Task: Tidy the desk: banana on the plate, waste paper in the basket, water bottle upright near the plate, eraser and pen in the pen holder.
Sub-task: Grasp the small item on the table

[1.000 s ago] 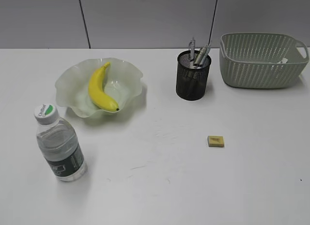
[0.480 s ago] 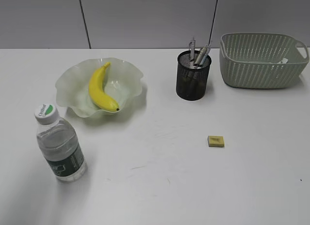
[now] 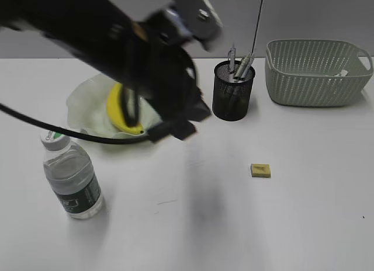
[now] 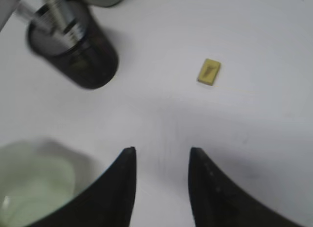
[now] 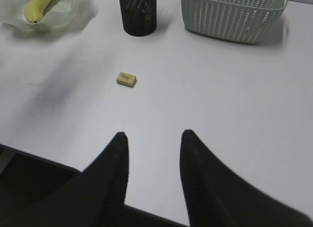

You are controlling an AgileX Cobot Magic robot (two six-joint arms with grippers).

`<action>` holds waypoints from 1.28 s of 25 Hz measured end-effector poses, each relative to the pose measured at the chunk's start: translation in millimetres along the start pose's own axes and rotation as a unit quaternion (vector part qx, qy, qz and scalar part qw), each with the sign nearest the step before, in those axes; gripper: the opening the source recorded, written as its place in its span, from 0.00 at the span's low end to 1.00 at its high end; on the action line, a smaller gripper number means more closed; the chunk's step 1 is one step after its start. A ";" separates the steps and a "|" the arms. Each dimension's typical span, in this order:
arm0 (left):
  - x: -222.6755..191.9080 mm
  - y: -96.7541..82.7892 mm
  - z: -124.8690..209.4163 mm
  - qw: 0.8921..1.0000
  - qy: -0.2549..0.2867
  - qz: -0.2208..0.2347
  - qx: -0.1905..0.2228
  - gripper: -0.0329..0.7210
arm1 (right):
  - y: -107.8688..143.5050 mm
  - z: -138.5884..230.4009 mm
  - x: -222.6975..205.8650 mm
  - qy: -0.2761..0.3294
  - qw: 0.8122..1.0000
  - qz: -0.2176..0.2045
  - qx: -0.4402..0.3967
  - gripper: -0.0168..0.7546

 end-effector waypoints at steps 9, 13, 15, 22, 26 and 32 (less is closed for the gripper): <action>-134.6 -26.4 -41.3 0.996 0.028 0.049 -0.074 0.61 | -0.1 0.0 0.0 0.000 1.000 0.000 0.000 0.36; -162.1 -29.4 -44.0 0.996 0.027 0.069 -0.042 0.61 | -0.1 0.0 0.0 0.000 1.000 0.000 0.000 0.36; -171.0 -31.3 -43.6 0.996 0.029 0.078 -0.032 0.60 | -0.1 0.0 0.0 0.000 1.000 0.000 0.000 0.36; -199.1 -43.4 -25.3 0.992 0.057 0.109 -0.012 0.60 | -0.1 -0.1 0.0 -0.001 1.000 0.000 0.000 0.35; -208.0 -46.4 -18.5 0.992 0.064 0.112 -0.010 0.59 | -0.1 -0.1 0.0 -0.001 1.000 0.000 0.000 0.35; -211.3 -43.0 -18.2 0.993 0.058 0.103 -0.009 0.28 | -0.1 -0.1 0.0 -0.001 1.000 0.000 0.000 0.35</action>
Point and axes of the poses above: a point on each arm's last joint axis where the gripper is mounted, x pointing back along that axis away from the gripper, y along the wrist's bending axis when the last joint is at zero, z = x × y, the point moved 3 cm from there along -x, pointing out along that axis toward the gripper, and after that the axes turned 5 degrees about -x, right-handed, at the moved point
